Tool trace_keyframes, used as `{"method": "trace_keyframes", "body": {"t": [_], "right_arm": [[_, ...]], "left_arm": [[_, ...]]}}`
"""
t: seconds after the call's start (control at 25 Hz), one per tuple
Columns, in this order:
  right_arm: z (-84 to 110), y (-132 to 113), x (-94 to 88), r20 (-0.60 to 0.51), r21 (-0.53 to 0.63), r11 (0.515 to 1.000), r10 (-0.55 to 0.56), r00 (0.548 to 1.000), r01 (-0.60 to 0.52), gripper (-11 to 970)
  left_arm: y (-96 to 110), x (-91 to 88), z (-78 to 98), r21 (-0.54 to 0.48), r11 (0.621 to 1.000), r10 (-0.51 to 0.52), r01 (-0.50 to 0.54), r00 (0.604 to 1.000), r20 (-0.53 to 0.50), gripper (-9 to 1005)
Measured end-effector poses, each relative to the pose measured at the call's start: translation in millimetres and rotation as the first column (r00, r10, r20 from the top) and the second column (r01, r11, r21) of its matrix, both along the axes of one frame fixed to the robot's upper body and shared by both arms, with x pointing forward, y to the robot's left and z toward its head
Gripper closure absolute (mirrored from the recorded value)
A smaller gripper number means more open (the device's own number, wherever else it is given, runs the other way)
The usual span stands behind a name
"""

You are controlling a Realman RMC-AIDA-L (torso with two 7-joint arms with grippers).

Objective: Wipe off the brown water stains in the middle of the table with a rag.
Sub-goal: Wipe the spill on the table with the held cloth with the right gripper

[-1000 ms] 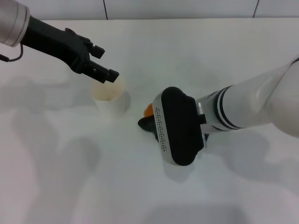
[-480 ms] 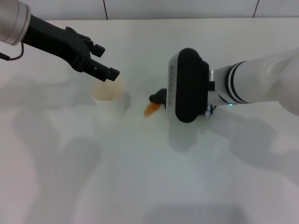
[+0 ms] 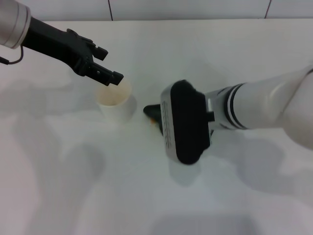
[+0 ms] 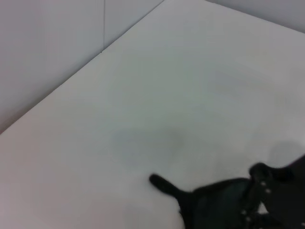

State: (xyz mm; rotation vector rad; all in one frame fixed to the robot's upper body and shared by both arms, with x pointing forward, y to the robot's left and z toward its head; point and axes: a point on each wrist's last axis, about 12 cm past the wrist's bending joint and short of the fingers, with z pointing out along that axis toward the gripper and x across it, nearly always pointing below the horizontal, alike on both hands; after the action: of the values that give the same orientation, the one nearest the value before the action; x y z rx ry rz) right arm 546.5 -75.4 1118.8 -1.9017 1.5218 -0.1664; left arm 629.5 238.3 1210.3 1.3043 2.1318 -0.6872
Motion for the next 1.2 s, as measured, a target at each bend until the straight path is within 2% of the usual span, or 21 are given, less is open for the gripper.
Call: {"method": "trace_keyframes", "body": {"t": [0.28, 0.44, 0.56, 0.72, 0.88, 1.04, 1.2], "right_arm": [[-10.0, 5, -25.1, 0.033, -0.081, 0.982, 0.172, 0.985, -0.169, 887], [-18.8, 7, -33.3, 0.05, -0.152, 0.958, 0.252, 0.967, -0.242, 886], [-21.1, 7, -34.9, 0.062, -0.172, 0.952, 0.266, 0.962, -0.252, 887], [-14.7, 5, -25.7, 0.075, -0.117, 0.976, 0.192, 0.978, -0.183, 888], [-7.7, 1, -8.3, 0.105, -0.035, 0.995, 0.097, 0.99, -0.094, 891], [-6.8, -7, 11.1, 0.117, 0.023, 1.0, 0.002, 0.993, -0.005, 891], [-10.9, -15, 28.5, 0.105, 0.032, 0.997, -0.073, 0.992, 0.07, 891]], "left_arm": [[0, 0.1, -0.1, 0.001, 1.0, 0.0, 0.0, 1.0, 0.002, 105], [0, 0.2, 0.0, 0.002, 1.0, 0.0, 0.0, 1.0, 0.002, 106], [0, 0.8, 0.3, 0.003, 1.0, 0.001, -0.001, 1.0, 0.005, 106], [0, 1.7, 0.3, 0.007, 1.0, 0.008, -0.008, 1.0, 0.009, 106], [0, 1.9, 0.7, 0.007, 1.0, 0.007, -0.007, 1.0, 0.01, 106], [-2, 2.3, 0.5, 0.003, 1.0, 0.002, -0.002, 1.0, 0.006, 105], [-3, 2.4, 0.1, 0.001, 1.0, 0.001, -0.001, 1.0, 0.002, 104]]}}
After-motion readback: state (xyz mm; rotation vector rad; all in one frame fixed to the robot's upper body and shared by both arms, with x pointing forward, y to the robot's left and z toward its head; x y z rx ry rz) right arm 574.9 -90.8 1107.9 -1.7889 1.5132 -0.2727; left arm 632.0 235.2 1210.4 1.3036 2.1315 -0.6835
